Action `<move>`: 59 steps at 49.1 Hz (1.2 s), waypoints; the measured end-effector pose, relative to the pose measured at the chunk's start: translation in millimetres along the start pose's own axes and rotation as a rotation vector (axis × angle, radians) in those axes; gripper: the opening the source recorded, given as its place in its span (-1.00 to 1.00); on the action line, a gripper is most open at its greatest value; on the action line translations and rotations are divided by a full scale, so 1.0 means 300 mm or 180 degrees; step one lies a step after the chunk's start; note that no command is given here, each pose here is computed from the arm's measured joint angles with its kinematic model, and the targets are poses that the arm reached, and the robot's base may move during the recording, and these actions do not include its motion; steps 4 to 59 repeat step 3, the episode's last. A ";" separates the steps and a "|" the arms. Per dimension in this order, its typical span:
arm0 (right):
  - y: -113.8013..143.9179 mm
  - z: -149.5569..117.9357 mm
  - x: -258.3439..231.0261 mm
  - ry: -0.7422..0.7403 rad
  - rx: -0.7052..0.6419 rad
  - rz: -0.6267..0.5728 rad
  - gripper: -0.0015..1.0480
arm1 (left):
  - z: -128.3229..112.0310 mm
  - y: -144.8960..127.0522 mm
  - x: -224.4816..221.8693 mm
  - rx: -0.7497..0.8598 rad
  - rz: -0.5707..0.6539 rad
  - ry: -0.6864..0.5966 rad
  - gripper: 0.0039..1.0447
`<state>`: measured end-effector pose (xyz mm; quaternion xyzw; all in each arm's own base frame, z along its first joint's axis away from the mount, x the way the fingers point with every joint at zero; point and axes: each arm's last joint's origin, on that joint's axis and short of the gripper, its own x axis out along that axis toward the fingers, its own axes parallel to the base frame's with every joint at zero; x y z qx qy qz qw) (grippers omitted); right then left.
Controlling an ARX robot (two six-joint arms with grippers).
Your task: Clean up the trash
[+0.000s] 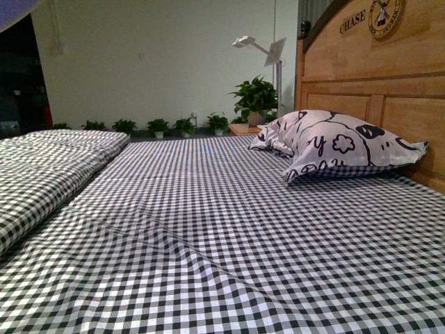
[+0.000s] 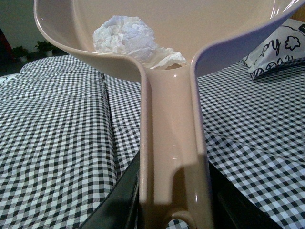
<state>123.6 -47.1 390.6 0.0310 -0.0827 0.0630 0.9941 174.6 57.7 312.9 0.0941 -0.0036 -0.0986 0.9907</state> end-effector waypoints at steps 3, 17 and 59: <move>0.000 0.000 0.000 0.0000 0.0000 0.0000 -0.61 | 0.000 0.000 0.000 0.0000 0.0000 0.0000 -0.48; 0.000 0.000 0.000 0.0000 0.0000 0.0000 -0.61 | 0.000 0.000 0.000 0.0000 0.0000 0.0000 -0.48; 0.000 0.000 0.000 0.0000 0.0000 0.0000 -0.61 | 0.000 0.000 0.000 0.0000 0.0000 0.0000 -0.48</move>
